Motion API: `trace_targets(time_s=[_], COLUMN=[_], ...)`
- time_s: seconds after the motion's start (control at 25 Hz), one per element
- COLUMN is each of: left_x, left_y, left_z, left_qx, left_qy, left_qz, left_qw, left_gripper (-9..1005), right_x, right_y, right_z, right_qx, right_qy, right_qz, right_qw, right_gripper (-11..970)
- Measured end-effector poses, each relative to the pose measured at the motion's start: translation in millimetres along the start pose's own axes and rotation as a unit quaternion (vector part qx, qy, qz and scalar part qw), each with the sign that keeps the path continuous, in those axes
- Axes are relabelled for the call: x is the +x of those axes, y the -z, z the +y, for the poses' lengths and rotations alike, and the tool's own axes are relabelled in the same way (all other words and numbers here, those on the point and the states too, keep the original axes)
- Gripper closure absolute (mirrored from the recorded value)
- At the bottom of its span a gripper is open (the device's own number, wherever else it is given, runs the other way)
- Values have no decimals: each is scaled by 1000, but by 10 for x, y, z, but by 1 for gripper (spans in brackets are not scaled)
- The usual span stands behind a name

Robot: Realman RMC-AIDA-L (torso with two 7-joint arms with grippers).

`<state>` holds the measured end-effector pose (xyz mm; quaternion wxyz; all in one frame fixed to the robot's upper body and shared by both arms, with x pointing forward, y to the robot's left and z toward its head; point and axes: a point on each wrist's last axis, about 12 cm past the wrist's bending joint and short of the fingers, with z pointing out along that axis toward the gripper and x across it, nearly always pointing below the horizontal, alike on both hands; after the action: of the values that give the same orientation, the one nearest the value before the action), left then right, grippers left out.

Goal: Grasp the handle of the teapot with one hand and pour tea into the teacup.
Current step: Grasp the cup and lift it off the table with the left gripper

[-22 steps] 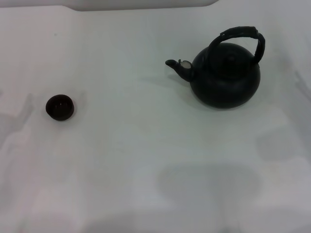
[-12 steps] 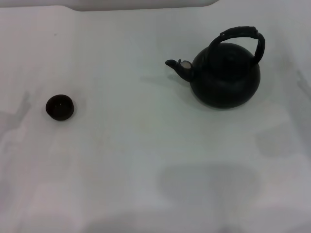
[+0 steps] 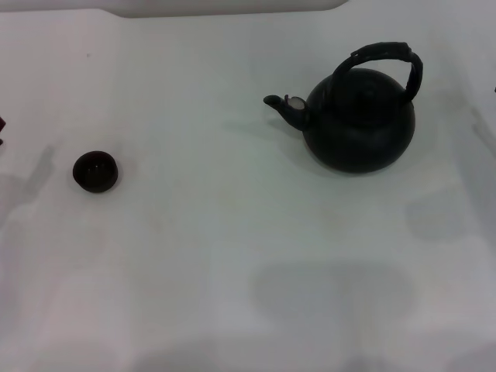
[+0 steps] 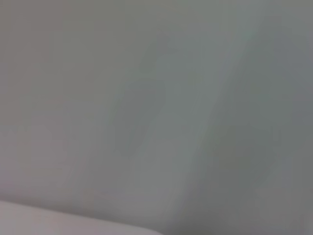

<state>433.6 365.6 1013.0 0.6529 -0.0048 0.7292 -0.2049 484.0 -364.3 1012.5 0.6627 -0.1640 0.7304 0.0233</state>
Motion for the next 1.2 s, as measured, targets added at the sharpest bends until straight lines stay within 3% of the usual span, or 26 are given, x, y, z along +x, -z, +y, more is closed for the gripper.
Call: trace_targets(time_s=[0.32, 0.52, 0.72, 0.84, 1.0, 1.2], left_x=[-129, -155, -228, -256, -280, -326], left_y=[-212, -492, -680, -819, -937, -929], left_z=[1, -126, -259, -411, -738, -1075], left_qx=[18, 16, 1, 4, 16, 12], left_qy=[3, -33, -66, -79, -115, -94], left_qz=[41, 110, 125, 133, 139, 133], left_qw=[999, 993, 990, 988, 983, 987], left_gripper=[202, 227, 221, 220, 218, 216], right_x=[-8, 3, 26, 33, 37, 40], right_y=[-32, -29, -19, -16, -14, -13], right_z=[-11, -5, 0, 11, 16, 20], right_qx=[1, 0, 2, 1, 0, 0], right_qy=[2, 0, -1, -2, -2, -3], right_qz=[3, 6, 12, 14, 15, 15], right_qw=[1000, 1000, 1000, 1000, 1000, 1000], right_gripper=[143, 143, 143, 144, 144, 144])
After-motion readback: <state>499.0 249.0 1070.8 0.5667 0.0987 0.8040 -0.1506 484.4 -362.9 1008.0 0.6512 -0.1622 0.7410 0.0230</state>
